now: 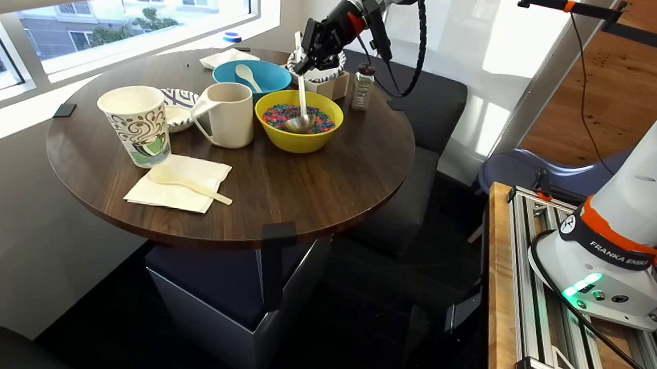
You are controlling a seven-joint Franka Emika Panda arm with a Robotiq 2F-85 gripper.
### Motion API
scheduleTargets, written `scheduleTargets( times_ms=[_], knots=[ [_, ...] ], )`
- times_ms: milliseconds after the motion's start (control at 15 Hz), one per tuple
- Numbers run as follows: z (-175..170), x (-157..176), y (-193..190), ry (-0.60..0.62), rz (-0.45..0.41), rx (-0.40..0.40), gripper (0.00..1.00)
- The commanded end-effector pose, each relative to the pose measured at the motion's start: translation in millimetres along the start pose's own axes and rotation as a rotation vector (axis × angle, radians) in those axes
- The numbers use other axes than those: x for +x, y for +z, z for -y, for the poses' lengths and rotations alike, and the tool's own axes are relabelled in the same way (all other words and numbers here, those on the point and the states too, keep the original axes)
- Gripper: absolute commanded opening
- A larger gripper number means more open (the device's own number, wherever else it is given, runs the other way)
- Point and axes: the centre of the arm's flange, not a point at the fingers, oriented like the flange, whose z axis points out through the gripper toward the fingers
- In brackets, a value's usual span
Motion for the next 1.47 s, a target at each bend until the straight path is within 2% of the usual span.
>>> scheduleTargets(
  times_ms=[0,467,867,1400],
  knots=[
    [-1,-1,-3,0.018,0.003,0.044,0.05],
    [-7,-4,3,-0.042,0.007,0.061,0.06],
    [10,-9,-17,-0.123,0.040,0.122,0.06],
    [29,-20,-49,-0.171,-0.070,0.077,0.05]
  ],
)
